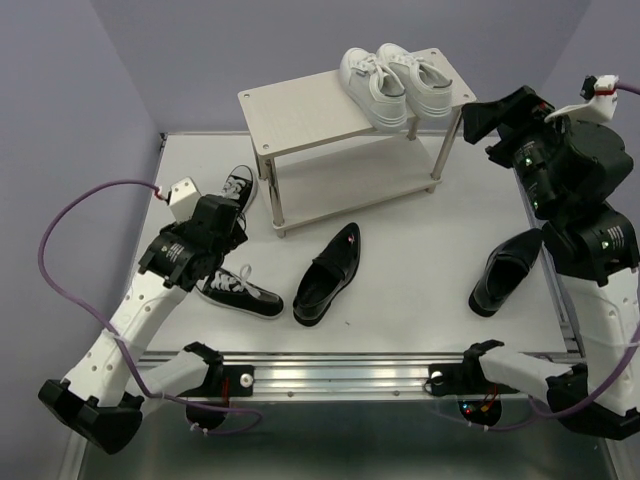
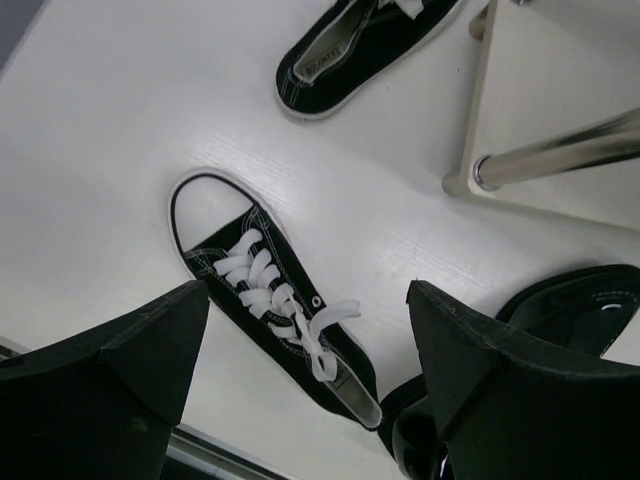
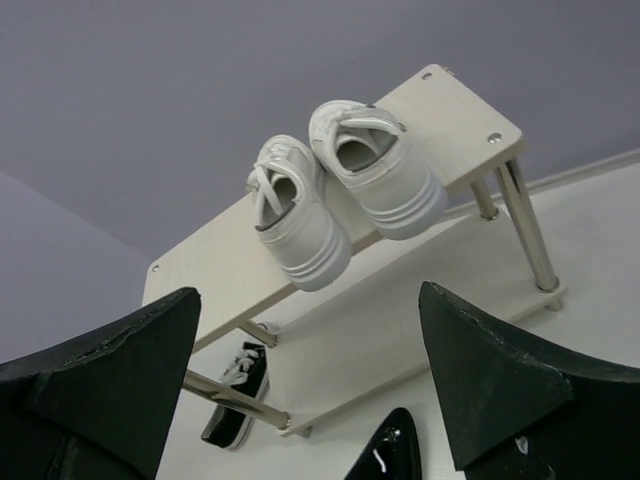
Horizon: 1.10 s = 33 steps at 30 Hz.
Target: Place and organize the shoes onto the shoe shelf
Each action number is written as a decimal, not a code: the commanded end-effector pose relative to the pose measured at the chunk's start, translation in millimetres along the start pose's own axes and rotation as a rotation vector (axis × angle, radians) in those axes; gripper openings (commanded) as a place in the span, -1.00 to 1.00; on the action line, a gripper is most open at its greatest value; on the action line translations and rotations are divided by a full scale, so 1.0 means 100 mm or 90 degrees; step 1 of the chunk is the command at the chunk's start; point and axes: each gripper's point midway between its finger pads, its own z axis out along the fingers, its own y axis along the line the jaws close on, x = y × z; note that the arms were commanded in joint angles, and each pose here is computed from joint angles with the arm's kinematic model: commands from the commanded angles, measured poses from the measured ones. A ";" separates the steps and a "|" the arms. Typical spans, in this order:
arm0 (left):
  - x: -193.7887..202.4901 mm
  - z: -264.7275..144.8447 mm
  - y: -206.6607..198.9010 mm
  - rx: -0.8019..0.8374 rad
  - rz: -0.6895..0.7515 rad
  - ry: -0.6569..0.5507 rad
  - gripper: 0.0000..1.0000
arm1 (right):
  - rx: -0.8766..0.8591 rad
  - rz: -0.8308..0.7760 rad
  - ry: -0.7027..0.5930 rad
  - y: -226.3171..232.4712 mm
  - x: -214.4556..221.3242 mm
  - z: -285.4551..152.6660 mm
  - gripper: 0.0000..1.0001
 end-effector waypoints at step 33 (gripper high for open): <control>1.84 0.61 0.18 -0.135 -0.114 0.238 0.20 | 0.099 -0.083 0.233 -0.66 1.33 0.15 0.99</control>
